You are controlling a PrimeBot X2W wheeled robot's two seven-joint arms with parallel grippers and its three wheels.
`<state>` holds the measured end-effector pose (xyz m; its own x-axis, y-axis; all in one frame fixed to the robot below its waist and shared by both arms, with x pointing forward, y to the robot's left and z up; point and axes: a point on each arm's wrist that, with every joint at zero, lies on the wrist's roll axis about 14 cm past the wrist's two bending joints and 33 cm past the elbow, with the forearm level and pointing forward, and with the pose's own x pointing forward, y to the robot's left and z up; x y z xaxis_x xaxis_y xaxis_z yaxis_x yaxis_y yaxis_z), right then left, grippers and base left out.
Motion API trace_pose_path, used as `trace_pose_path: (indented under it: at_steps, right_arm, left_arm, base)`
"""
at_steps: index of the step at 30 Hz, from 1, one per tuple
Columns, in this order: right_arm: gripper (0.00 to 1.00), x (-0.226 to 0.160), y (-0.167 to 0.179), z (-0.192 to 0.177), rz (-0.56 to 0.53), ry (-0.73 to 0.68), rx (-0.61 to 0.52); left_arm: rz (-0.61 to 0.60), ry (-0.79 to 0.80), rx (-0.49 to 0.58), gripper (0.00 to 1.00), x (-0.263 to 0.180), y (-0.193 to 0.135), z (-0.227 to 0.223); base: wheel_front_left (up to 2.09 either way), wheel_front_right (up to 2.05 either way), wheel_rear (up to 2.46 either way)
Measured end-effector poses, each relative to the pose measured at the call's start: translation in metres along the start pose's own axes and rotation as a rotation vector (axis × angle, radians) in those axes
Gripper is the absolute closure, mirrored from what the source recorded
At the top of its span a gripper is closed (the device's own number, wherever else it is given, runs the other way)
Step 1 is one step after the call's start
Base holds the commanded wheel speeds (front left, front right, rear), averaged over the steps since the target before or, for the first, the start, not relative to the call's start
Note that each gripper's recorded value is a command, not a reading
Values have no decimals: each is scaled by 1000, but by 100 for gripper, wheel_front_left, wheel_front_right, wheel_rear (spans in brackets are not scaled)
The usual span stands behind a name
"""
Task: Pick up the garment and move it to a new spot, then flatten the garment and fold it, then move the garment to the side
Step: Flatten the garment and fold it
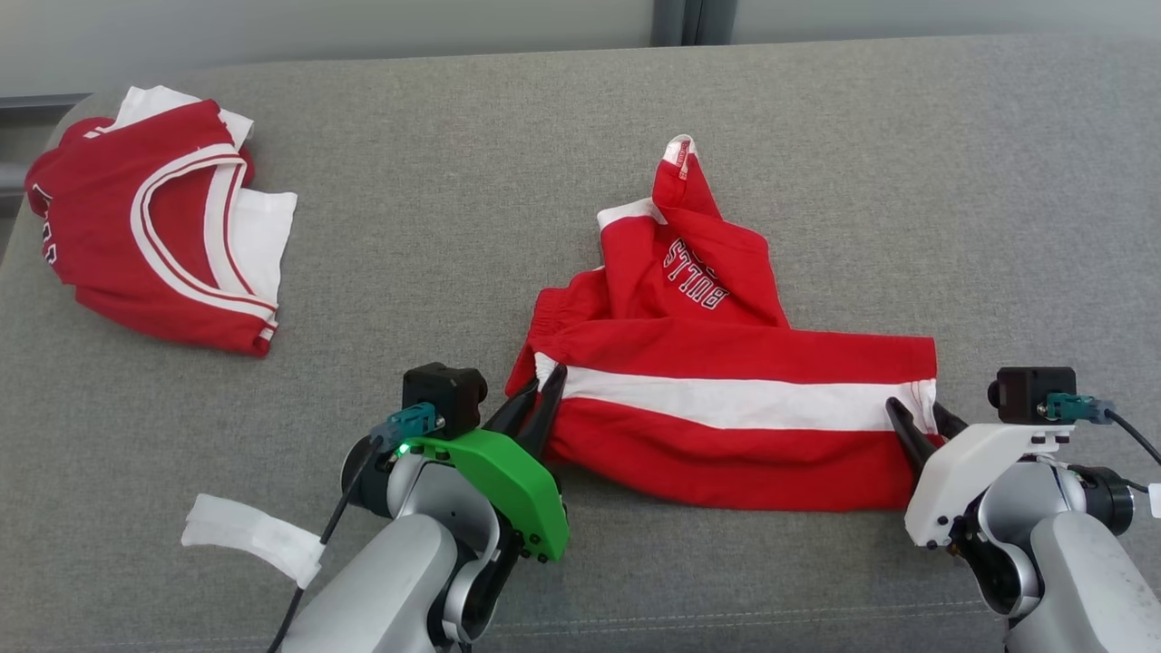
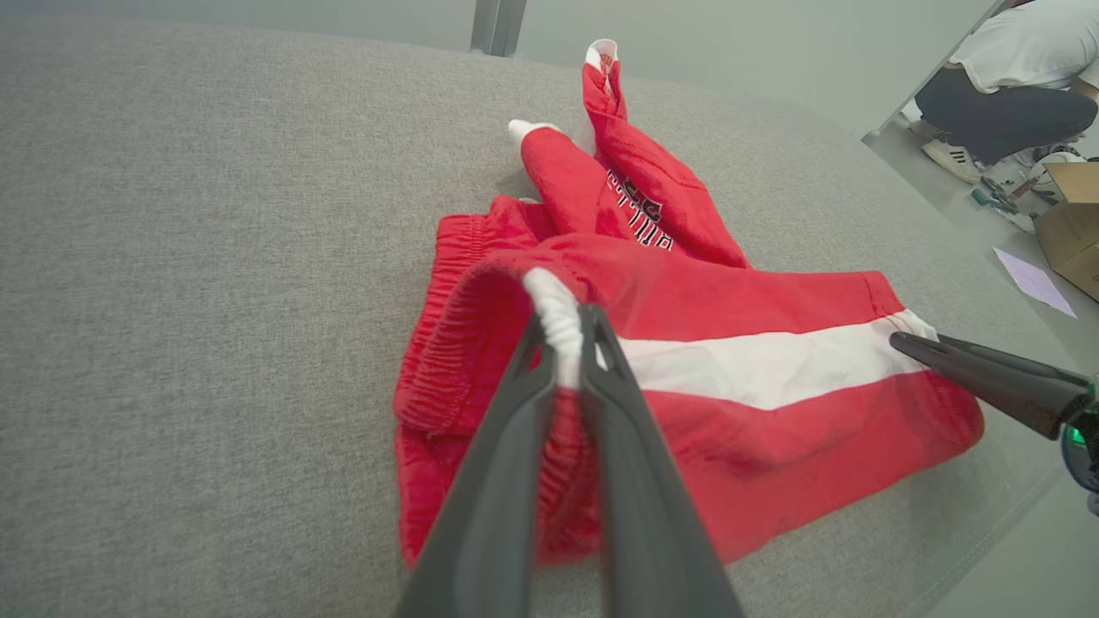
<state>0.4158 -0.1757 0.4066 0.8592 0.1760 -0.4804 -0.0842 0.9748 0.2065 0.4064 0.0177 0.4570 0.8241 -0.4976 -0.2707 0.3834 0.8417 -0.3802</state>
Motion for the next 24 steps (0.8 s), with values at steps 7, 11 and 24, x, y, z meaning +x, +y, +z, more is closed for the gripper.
trace_pose_path:
  at_steps: [7,11,24]
  right_arm:
    - [60,5,2,1,3,14,7]
    - [93,9,0,7,-1,0,-4]
    - [100,1,28,71,117,-206,62]
  left_arm:
    - [7,2,-2,100,0,3,-1]
    - [12,-7,-6,100,-1,5,1]
    - [-22,-138,-237,100,-8,6,45]
  base:
    - [0,0,0]
    - [0,0,0]
    - [0,0,0]
